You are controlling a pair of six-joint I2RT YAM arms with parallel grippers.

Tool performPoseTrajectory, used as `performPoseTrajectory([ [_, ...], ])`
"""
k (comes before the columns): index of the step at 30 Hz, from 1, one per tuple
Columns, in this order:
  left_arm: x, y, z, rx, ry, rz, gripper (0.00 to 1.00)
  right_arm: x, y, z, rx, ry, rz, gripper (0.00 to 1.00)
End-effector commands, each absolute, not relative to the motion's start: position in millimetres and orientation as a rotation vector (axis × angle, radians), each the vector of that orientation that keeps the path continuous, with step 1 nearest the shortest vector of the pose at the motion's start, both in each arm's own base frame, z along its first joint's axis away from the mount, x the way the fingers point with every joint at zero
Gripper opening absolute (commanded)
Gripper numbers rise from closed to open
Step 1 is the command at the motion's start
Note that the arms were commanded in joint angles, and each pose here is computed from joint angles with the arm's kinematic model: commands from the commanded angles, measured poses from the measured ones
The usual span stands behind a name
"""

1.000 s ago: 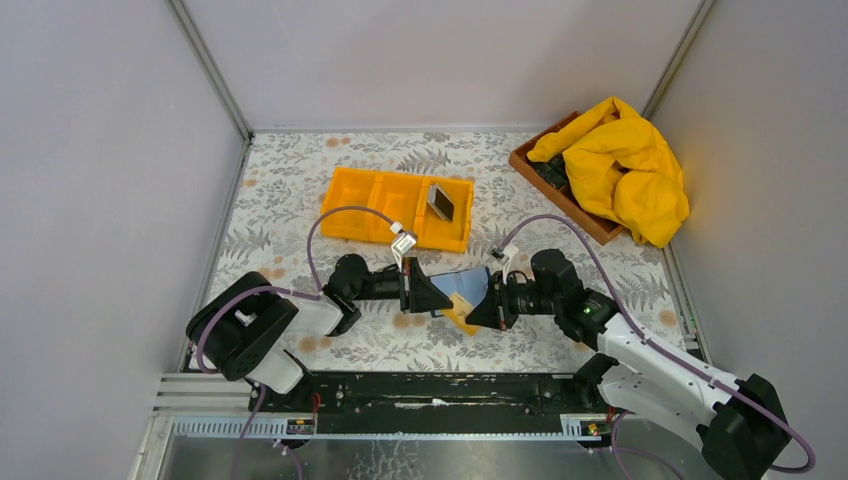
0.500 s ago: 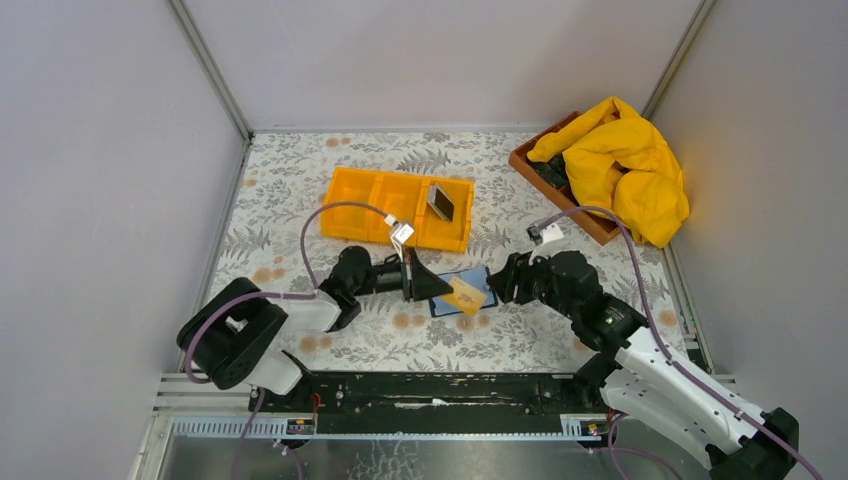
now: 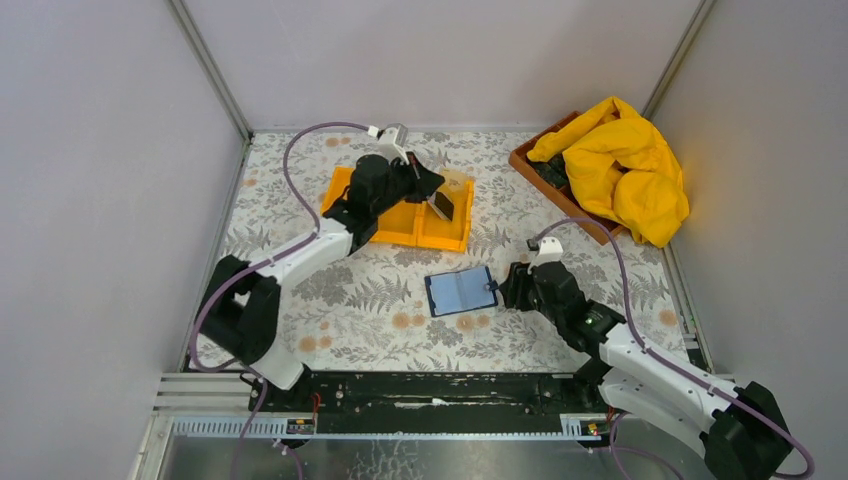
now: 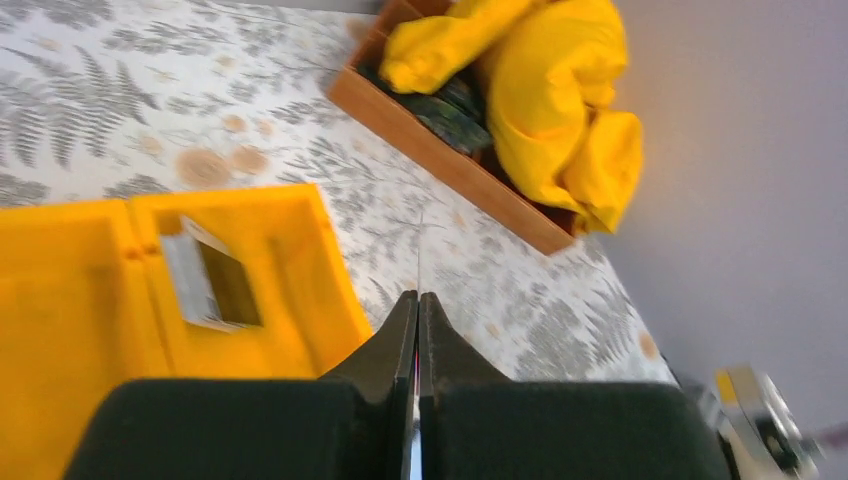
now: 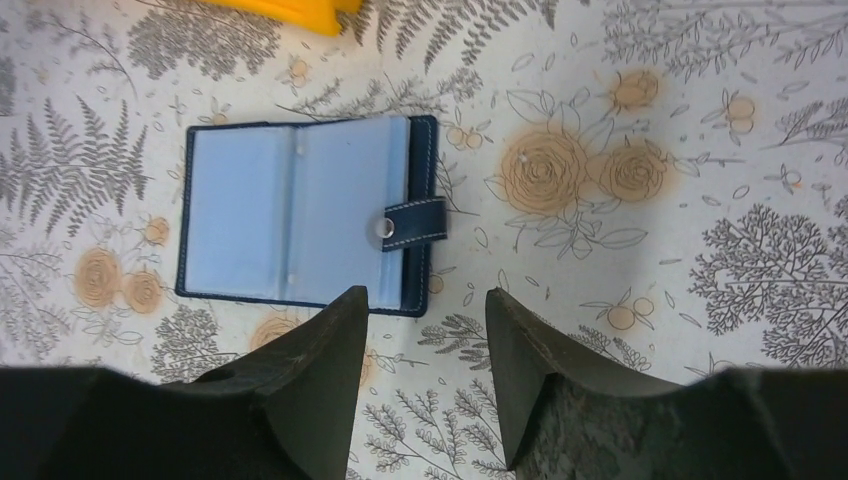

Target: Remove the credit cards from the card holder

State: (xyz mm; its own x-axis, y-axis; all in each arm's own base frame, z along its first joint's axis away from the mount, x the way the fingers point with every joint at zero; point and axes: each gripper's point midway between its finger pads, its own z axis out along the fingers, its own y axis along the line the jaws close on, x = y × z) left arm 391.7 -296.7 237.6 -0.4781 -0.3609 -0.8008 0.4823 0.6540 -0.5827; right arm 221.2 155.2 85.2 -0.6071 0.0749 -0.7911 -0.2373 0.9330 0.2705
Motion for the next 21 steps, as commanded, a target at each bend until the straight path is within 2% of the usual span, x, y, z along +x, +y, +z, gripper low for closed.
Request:
performPoseTrajectory([
  [1, 428, -279, 186, 0.063, 2.014, -0.798, 0.0, 235, 157, 89, -0.041, 2.108, 0.463, 0.53],
  [9, 459, -282, 153, 0.076, 2.09, -0.675, 0.0, 237, 159, 60, -0.038, 2.181, 0.435, 0.52],
  [21, 471, -294, 120, 0.108, 2.154, -0.562, 0.0, 238, 160, 49, -0.043, 2.207, 0.432, 0.52],
])
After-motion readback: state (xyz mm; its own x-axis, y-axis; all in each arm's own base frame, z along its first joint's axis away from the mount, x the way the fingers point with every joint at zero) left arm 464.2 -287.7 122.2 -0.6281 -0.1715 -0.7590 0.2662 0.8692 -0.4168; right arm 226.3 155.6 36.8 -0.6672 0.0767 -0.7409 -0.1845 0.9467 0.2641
